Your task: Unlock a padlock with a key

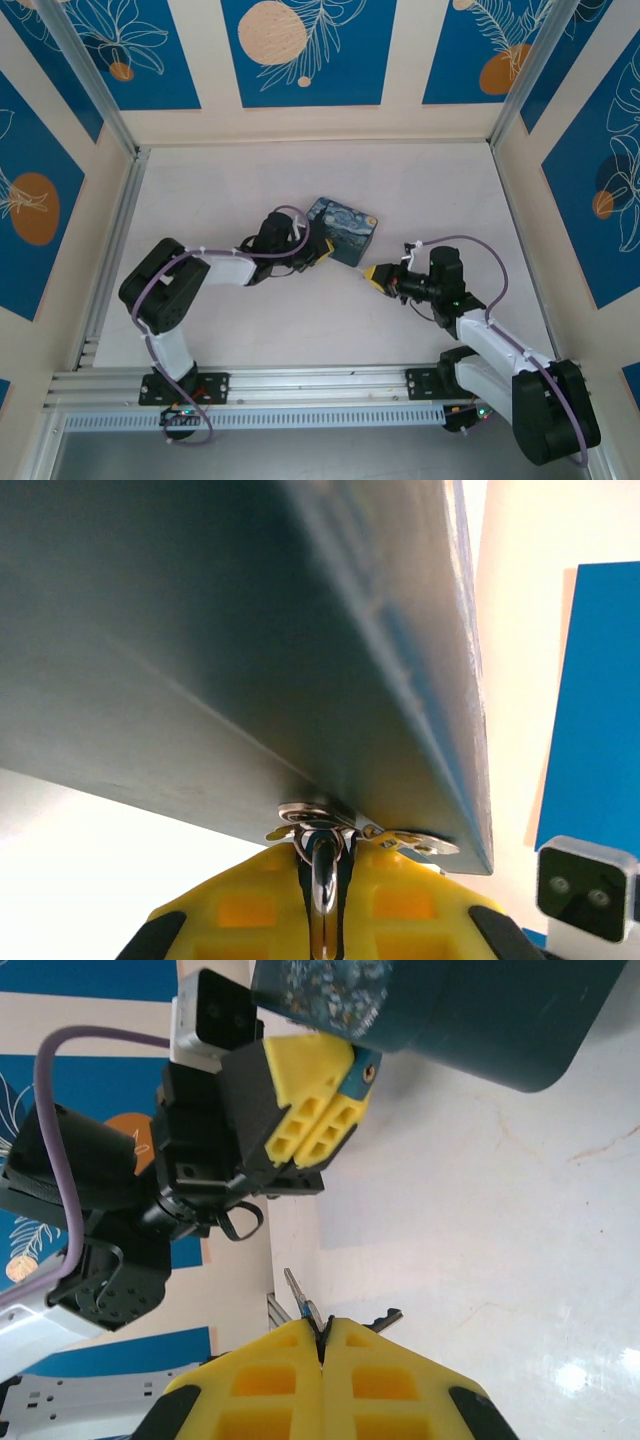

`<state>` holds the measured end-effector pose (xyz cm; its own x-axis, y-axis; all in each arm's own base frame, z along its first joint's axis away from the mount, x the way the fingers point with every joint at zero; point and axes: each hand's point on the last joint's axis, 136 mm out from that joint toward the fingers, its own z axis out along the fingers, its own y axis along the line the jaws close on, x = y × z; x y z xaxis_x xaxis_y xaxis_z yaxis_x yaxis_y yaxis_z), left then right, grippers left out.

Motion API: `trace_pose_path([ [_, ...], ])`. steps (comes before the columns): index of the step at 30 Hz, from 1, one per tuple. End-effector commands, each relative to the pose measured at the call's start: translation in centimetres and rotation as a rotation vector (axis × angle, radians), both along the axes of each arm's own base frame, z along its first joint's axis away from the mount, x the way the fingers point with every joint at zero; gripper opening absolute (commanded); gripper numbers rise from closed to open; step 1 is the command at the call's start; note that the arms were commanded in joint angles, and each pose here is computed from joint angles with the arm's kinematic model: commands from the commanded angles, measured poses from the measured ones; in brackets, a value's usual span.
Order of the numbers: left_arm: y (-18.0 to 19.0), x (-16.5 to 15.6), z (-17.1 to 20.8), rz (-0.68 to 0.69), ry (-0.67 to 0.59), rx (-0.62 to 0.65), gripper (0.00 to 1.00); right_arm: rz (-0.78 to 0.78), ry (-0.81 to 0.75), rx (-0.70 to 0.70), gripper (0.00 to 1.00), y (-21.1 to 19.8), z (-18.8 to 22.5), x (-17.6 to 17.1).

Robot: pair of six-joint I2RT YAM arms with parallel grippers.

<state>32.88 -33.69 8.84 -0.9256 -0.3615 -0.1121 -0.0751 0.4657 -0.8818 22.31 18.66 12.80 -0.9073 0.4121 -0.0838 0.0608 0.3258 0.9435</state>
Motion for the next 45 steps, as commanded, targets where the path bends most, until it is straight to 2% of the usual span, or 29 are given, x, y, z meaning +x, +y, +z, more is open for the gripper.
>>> trace_pose_path([
  [1, -0.3, -0.2, 2.8, -0.024, -0.037, -0.077, 0.0, 0.003, -0.034, 0.01, 0.0, 0.4, 0.6, 0.1],
  [16, -1.8, 0.3, 7.7, -0.098, -0.059, -0.303, 0.0, -0.015, 0.051, 0.083, 0.0, 1.4, 1.2, 0.9],
  [25, -1.9, 0.8, 8.9, -0.075, -0.06, -0.41, 0.0, -0.061, 0.076, 0.137, 0.0, 1.1, 1.9, 1.4],
  [45, -1.5, 0.5, 10.8, -0.038, -0.089, -0.454, 0.0, -0.195, 0.144, 0.244, 0.0, 0.9, 3.9, 4.6],
])
